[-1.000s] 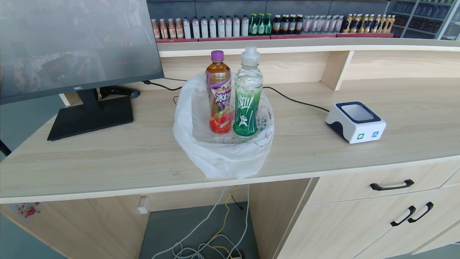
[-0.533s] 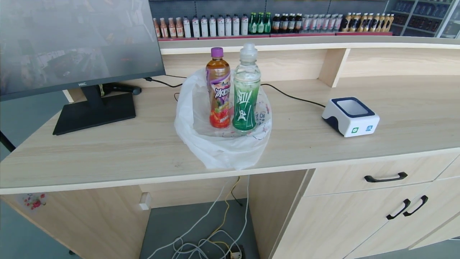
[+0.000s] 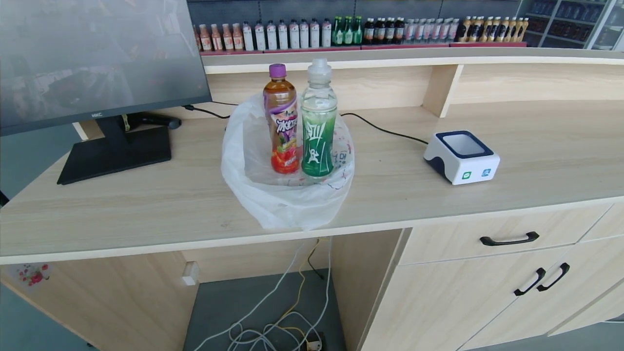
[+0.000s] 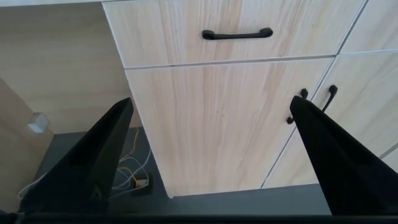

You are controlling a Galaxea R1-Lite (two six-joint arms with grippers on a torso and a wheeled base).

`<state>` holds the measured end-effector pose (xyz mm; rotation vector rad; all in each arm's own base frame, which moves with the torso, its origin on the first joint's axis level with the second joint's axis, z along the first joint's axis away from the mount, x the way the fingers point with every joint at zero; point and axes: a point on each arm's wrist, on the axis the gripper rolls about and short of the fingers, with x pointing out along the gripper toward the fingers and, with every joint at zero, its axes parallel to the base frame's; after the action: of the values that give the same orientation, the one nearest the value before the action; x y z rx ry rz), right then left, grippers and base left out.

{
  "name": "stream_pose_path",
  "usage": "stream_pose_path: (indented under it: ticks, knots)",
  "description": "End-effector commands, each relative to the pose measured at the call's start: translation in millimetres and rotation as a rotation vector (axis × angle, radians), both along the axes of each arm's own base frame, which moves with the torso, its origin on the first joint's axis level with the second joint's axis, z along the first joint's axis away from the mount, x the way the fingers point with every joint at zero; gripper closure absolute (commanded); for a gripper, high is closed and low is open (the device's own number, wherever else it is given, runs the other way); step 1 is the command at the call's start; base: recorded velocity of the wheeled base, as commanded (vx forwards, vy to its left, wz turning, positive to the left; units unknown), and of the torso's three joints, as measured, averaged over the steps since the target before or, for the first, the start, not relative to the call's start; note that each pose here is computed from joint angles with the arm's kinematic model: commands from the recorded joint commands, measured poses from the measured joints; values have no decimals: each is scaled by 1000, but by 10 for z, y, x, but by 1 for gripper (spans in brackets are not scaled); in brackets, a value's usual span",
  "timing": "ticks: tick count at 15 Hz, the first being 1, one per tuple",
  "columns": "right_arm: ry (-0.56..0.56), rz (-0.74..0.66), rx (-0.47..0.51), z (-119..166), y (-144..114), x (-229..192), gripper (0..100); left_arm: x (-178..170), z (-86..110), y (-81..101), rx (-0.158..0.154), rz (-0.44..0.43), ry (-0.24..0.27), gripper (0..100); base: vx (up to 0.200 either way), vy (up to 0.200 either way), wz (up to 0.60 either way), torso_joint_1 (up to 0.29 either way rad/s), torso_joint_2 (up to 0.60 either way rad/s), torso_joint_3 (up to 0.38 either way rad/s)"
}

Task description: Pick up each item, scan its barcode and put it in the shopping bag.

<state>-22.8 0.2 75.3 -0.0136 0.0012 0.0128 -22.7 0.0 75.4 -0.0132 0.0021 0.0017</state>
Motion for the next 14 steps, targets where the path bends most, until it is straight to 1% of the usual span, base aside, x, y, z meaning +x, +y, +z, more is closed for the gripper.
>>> stream_pose_path:
  ticks: [1, 14]
  knots:
    - [-1, 0, 1, 1, 0, 0, 0, 0, -1, 0, -1, 0, 1, 0, 0, -200, 0, 12, -2, -2]
    - [-1, 0, 1, 1, 0, 0, 0, 0, -1, 0, -4, 0, 1, 0, 0, -200, 0, 1, 1, 3]
